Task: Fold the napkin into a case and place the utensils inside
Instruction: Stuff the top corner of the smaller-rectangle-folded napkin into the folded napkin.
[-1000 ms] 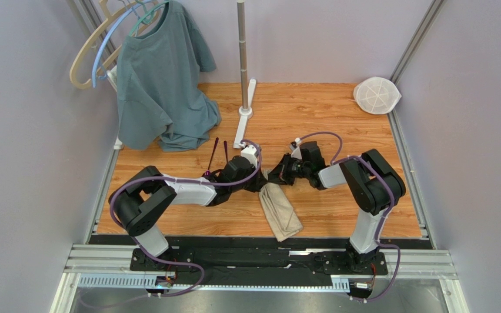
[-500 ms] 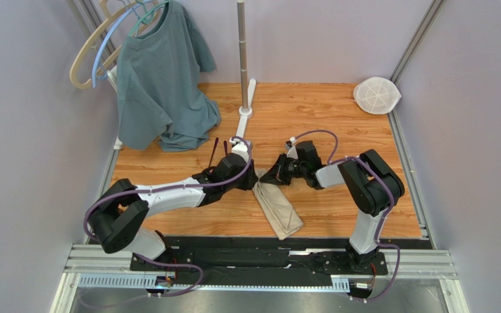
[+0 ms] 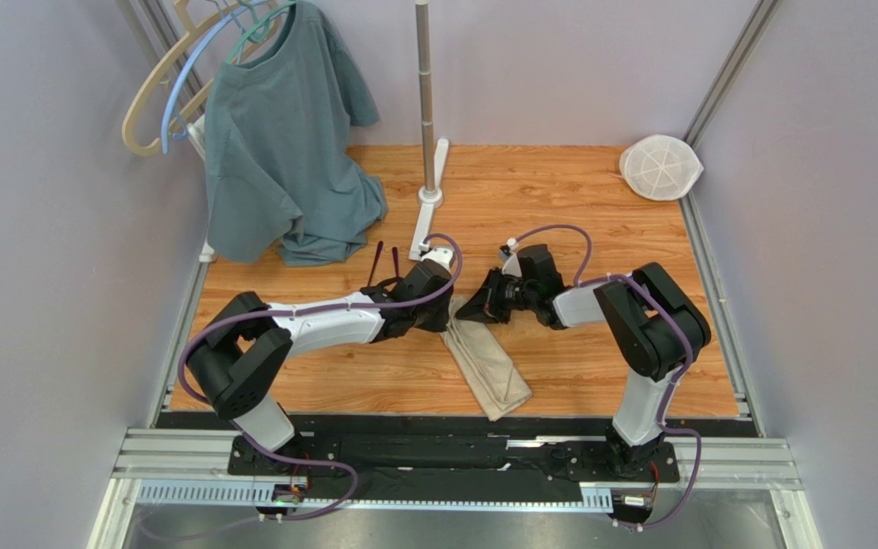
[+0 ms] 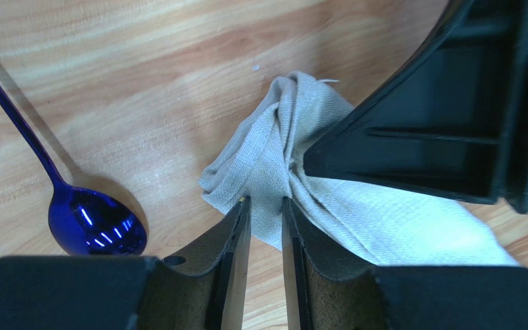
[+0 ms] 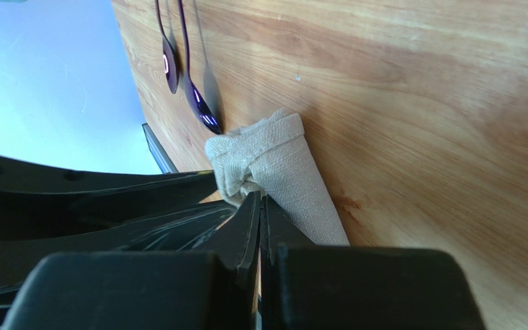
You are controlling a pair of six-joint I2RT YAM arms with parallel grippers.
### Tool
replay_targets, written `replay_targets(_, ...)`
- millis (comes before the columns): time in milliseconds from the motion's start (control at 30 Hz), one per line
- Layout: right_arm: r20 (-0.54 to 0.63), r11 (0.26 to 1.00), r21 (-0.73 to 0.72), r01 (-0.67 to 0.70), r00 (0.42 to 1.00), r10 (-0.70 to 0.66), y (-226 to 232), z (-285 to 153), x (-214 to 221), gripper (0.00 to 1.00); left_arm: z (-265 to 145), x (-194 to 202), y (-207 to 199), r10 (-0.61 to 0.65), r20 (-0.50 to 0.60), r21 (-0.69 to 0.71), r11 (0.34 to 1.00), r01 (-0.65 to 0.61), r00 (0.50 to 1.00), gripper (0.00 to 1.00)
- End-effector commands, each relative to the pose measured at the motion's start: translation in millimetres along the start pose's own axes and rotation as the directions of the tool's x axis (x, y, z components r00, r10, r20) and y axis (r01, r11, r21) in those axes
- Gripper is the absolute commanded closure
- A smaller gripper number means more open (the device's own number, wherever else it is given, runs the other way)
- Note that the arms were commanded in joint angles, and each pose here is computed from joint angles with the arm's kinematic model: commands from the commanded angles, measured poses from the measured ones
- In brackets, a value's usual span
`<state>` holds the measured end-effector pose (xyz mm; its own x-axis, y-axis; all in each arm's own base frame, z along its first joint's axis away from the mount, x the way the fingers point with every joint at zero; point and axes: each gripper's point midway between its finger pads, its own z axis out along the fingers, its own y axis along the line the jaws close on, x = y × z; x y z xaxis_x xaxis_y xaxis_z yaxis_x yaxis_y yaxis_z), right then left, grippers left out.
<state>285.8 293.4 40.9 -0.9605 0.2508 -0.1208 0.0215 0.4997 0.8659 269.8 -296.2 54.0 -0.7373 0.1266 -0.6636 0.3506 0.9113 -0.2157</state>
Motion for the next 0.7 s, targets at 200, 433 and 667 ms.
replay_targets(200, -0.016, 0.997, -0.044, 0.065, 0.998, -0.066, 17, 11, -6, 1.0, 4, -13, -6, 0.017, -0.006, -0.013, 1.0, -0.017, 1.0, 0.71)
replay_targets(433, -0.034, 0.997, -0.038, 0.063, 0.997, -0.064, 13, 15, -4, 1.0, 0, -15, -11, 0.004, 0.005, 0.021, 1.0, -0.004, 1.0, 0.58)
replay_targets(667, -0.044, 0.998, -0.033, 0.057, 0.997, -0.059, 11, 15, -1, 1.0, 14, -11, -4, 0.003, -0.028, -0.045, 0.999, -0.004, 1.0, 0.67)
